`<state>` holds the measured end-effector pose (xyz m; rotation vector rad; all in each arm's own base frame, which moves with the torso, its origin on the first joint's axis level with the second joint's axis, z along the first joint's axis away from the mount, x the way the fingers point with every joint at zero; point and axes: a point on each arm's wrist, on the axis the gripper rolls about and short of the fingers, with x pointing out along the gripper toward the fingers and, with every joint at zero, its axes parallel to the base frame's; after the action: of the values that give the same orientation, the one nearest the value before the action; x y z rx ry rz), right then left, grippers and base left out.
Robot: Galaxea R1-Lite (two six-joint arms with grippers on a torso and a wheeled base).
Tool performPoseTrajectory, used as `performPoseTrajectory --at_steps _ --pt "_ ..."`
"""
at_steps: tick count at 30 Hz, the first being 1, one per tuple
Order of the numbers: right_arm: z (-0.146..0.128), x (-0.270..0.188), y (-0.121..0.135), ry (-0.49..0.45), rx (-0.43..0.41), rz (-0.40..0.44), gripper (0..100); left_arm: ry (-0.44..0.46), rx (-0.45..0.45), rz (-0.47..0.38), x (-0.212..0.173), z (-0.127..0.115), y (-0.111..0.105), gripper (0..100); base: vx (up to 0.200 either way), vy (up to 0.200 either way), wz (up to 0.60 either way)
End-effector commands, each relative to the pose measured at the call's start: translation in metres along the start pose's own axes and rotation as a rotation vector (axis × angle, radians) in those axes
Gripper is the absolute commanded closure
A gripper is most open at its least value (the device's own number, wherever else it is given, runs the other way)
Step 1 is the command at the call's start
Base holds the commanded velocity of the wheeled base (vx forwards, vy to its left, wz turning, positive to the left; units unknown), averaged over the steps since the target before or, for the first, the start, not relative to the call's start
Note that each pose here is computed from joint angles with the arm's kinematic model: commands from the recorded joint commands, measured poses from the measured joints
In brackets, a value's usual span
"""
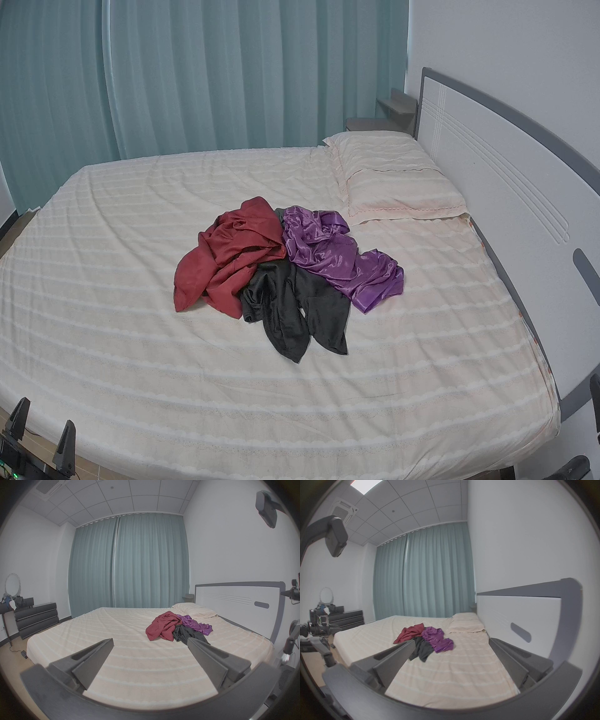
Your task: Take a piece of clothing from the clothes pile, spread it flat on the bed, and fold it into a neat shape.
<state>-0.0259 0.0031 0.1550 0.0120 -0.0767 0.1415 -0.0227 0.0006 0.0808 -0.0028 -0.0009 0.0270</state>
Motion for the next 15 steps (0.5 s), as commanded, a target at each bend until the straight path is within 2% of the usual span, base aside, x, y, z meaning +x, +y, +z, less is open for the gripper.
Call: performPoseTrajectory --at_steps 1,5,11,14,15 --pt "-0.006 0.065 -0.005 0.425 0.132 0.174 0 -0.001 0.000 0.001 0.000 -0.005 0.000 0 0.000 0.000 0.00" --pt "-0.011 0.105 -0.006 0.560 0.168 0.226 0 -0.001 0.000 0.001 0.000 -0.005 0.000 0 0.000 0.000 0.00" --pt "-0.030 0.166 -0.002 0.644 0.243 0.257 0 -0.001 0.000 0.001 0.000 -0.005 0.000 0 0.000 0.000 0.00" --pt "-0.045 0.191 0.001 0.689 0.261 0.243 0 -0.001 0.000 0.001 0.000 -0.005 0.000 0 0.000 0.000 0.00" --pt "-0.056 0.211 0.002 0.701 0.262 0.212 0 -0.001 0.000 0.001 0.000 -0.005 0.000 0 0.000 0.000 0.00"
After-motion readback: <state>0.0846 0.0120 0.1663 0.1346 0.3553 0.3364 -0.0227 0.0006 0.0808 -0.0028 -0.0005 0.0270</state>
